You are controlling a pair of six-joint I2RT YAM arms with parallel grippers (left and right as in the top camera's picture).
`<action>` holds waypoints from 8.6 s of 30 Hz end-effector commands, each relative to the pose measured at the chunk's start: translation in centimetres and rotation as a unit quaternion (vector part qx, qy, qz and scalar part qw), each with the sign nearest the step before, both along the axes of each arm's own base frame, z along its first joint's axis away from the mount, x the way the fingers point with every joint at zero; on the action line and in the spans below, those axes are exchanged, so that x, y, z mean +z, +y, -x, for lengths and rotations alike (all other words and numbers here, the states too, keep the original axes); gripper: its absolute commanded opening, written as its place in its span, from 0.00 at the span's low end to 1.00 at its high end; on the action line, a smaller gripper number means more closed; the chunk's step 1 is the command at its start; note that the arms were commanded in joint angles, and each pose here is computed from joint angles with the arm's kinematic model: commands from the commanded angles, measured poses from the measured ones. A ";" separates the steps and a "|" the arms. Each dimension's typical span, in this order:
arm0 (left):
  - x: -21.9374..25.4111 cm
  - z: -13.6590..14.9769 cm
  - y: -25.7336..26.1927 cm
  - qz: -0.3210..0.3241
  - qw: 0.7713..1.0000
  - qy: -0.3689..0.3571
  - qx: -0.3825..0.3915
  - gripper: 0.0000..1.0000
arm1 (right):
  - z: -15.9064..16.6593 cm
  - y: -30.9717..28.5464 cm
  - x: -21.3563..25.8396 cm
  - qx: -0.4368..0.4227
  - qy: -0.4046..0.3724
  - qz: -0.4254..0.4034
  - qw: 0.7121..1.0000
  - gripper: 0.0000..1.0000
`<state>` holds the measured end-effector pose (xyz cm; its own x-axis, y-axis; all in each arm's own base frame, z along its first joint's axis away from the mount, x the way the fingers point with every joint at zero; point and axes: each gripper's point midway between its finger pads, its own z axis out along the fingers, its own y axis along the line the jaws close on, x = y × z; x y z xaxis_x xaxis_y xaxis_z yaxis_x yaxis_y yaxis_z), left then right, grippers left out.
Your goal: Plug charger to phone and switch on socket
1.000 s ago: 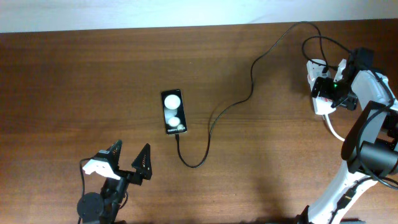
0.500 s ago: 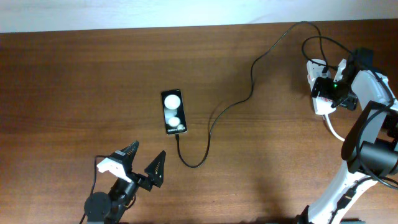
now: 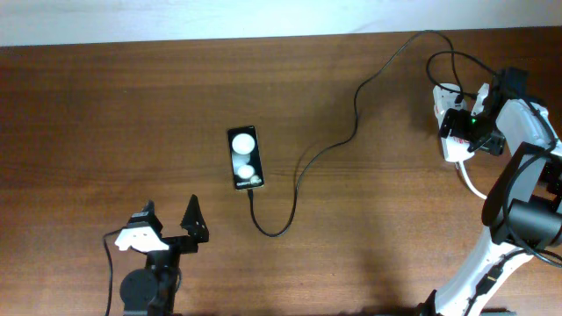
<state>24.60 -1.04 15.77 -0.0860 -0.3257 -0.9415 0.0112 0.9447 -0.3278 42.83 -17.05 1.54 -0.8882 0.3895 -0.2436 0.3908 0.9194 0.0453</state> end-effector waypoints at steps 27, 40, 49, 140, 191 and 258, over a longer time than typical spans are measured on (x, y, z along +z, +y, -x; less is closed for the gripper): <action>-0.1 0.0 1.0 -0.012 1.000 -0.001 0.028 0.99 | 0.3 -0.2 -0.7 0.000 0.011 0.006 1.000 0.99; -0.1 0.0 1.0 -0.012 1.000 -0.001 0.029 0.99 | 0.3 -0.2 -0.7 0.000 0.011 0.006 1.000 0.99; -0.1 0.0 1.0 -0.012 1.000 -0.001 0.028 0.99 | 0.3 -0.2 -0.7 0.000 0.011 0.006 1.000 0.99; -0.1 0.0 0.9 -0.012 1.000 -0.001 0.027 0.99 | 8.4 3.2 36.9 -0.004 -0.380 0.167 0.910 0.99; -0.1 0.0 0.9 -0.012 1.000 -0.001 0.027 0.99 | 30.7 18.0 25.4 0.193 -0.405 0.081 0.890 0.99; -0.1 0.0 0.9 -0.012 1.000 -0.001 0.027 0.99 | 28.7 18.0 41.5 0.106 -0.832 0.154 0.523 0.99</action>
